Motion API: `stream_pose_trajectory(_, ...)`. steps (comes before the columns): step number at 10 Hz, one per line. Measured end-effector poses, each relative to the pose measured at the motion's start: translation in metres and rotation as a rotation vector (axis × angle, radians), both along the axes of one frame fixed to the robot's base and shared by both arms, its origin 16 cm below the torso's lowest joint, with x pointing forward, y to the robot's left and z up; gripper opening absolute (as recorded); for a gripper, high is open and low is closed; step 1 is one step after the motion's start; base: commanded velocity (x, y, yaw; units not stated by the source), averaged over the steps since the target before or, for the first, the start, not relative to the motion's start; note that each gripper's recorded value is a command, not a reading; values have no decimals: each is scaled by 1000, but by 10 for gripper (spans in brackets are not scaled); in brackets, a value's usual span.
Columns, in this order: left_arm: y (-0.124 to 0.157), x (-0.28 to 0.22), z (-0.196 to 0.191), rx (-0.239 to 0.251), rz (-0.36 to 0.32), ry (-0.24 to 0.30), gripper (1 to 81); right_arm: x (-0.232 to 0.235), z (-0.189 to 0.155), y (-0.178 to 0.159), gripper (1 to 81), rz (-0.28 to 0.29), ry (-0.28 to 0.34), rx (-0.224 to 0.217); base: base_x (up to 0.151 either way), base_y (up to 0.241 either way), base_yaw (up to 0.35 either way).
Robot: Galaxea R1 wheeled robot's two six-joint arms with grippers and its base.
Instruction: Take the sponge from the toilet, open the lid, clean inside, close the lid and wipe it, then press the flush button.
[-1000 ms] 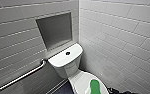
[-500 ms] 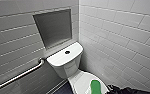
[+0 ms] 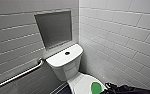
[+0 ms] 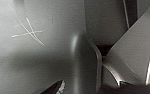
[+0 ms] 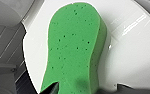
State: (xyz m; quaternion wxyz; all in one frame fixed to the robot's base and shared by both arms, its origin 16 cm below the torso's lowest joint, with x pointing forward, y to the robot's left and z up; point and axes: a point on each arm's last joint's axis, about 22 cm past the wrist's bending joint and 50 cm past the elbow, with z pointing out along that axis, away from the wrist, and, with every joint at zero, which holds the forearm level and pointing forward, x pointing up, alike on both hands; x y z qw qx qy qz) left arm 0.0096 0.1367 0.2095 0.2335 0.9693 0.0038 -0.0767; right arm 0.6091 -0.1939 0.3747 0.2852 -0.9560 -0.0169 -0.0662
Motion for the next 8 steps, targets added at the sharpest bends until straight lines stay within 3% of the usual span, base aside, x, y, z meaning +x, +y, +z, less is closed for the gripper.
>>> stream_pose_trajectory(5,3,-1,-5,6,-3,1,811,9,-12,20,811,-17,5,-1,0,0,0)
stream_pose_trajectory(8,6,-1,-6,12,-1,4,811,11,-14,42,811,-30,10,23,0,0,0)
